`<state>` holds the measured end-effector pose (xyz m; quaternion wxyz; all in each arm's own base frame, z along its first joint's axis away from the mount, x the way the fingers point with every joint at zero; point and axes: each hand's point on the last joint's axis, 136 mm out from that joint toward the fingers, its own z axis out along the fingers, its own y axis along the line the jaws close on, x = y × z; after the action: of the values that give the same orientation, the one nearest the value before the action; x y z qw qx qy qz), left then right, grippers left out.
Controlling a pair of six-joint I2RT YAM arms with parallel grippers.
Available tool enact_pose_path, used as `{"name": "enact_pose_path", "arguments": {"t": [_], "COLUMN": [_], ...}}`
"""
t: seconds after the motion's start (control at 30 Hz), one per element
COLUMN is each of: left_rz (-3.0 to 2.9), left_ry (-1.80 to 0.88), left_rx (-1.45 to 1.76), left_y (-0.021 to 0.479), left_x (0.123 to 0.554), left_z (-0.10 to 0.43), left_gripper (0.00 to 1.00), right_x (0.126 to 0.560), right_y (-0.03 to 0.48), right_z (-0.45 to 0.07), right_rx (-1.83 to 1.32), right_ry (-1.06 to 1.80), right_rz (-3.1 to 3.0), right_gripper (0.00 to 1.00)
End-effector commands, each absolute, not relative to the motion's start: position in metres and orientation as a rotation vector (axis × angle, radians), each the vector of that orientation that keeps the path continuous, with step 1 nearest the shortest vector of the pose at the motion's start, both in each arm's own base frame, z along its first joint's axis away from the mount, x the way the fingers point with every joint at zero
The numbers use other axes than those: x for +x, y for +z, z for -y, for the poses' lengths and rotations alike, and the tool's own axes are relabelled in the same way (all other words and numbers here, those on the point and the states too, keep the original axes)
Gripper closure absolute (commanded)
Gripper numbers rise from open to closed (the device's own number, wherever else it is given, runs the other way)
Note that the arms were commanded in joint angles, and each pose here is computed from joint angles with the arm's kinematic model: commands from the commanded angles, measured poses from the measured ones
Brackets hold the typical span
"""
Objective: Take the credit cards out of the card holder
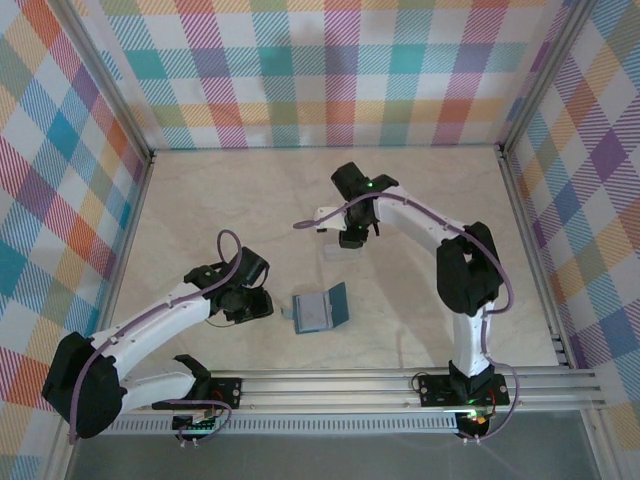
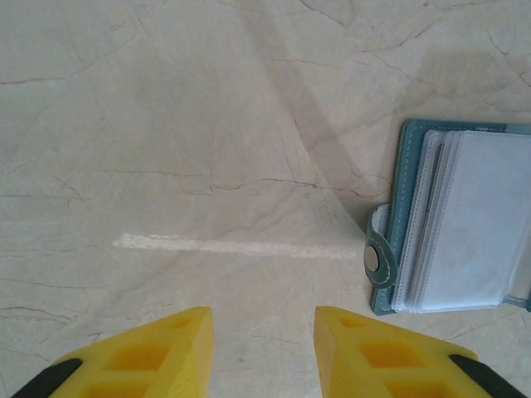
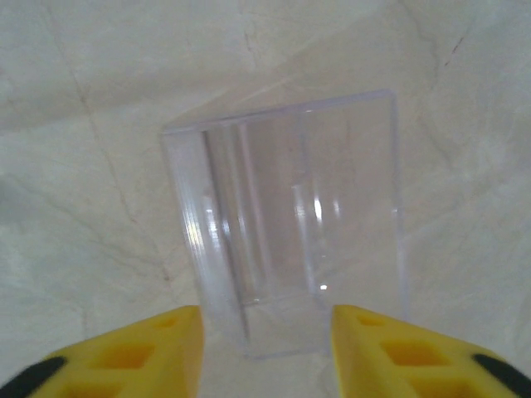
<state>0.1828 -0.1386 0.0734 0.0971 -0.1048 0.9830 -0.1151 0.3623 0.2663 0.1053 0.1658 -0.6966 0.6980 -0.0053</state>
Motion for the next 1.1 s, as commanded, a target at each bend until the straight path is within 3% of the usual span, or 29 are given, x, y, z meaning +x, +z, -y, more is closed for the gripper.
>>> {"name": "enact_pose_path", "arguments": {"t": [0.0, 0.2, 0.57, 1.07], "left_rz": [-2.898, -2.905, -2.911, -2.9], "left_ry": [-0.374, -0.37, -0.366, -0.366], "left_rx": [-0.318, -0.31, -0.305, -0.307], "left_y": [0.079, 0.078, 0.078, 0.083], "left_x": [0.189, 0.19, 0.19, 0.189], "left_z": [0.143, 0.144, 0.145, 0.143], "left_gripper": [0.63, 0.63, 0.63, 0.63], "right_x": [0.356, 0.356, 0.382, 0.41], "right_y": [0.12, 0.095, 0.073, 0.111], "right_z": [-0.281, -0.282, -0.281, -0.286], "right_rx": [-1.903, -1.922, -1.924, -1.788], "right_ry": [0.058, 0.038, -0.105, -0.23], "right_rz": [-1.938, -1.978, -1.961, -1.87], "right_gripper": [0.46, 0.36, 0.32, 0.31]}}
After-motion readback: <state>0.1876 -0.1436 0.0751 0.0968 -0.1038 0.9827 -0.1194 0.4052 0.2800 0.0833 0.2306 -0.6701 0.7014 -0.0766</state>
